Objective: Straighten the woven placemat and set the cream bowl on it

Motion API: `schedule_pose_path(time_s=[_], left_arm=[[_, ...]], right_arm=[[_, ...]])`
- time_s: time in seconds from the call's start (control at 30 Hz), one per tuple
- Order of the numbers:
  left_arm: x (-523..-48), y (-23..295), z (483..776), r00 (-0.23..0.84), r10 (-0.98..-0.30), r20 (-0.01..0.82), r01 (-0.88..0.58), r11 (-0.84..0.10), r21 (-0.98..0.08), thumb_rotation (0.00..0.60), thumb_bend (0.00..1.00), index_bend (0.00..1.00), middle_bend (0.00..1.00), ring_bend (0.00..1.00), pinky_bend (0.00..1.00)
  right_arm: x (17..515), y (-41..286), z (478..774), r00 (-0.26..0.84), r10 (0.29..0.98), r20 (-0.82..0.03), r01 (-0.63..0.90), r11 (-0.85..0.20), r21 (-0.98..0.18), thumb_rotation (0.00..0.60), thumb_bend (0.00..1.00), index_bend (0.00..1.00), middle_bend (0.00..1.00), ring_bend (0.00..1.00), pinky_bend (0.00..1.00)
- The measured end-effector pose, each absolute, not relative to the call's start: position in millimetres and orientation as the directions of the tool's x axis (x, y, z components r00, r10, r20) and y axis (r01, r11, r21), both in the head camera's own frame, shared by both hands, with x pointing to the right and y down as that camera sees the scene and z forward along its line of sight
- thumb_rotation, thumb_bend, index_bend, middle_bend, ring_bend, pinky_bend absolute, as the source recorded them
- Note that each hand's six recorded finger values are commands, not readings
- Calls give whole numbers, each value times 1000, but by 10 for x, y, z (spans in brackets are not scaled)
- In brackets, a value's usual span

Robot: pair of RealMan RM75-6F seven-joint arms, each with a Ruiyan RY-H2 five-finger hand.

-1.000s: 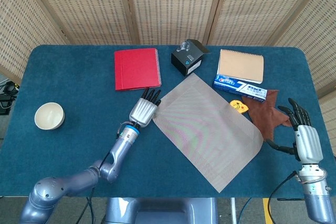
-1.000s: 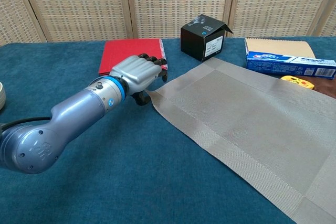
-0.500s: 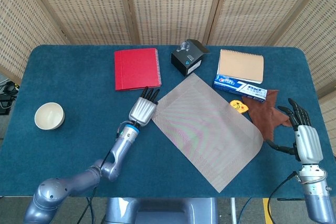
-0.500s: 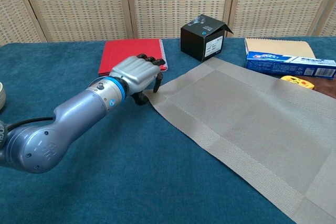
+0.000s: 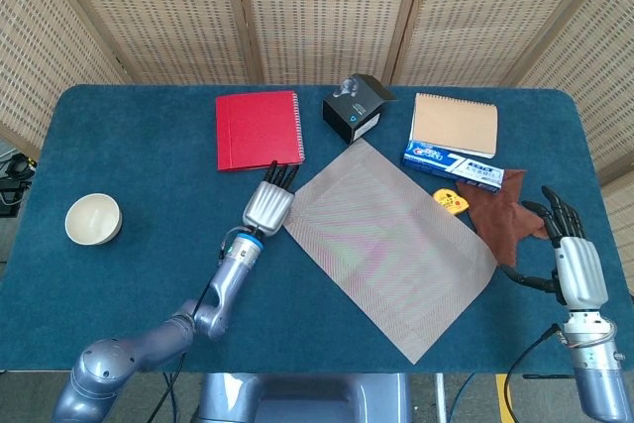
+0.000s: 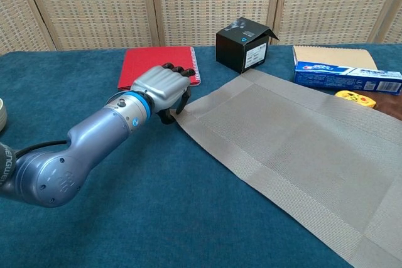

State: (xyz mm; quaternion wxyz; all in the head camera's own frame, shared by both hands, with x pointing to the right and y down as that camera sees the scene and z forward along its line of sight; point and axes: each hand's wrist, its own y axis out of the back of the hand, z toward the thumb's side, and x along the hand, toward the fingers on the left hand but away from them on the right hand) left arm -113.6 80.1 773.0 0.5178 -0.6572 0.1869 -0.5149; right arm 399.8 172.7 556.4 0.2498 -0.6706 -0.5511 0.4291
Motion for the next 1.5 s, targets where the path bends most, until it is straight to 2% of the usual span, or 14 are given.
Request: schedule_pose_path(time_s=[0.57,0.9,1.5], left_arm=[[-1374,920,7577,438,-782,443,263,-360,-895,600,641,695,0,0,0],[-1614,1083,7380,452,-781,431,234,-363,-902,600,644,696,0,0,0],[-2391,1486,6960,413,-784,464,257,-388,-885,600,655,698,0,0,0]], right_arm=[[3928,1766,5596,47,948,-316,517,-294,-804,600,152,222,0,0,0],[3884,1795,5597,57,947,-315,506,-300,-809,600,152,222,0,0,0],[3740,1900,5654,93,939,-331,473,-334,-815,600,151,223,0,0,0]])
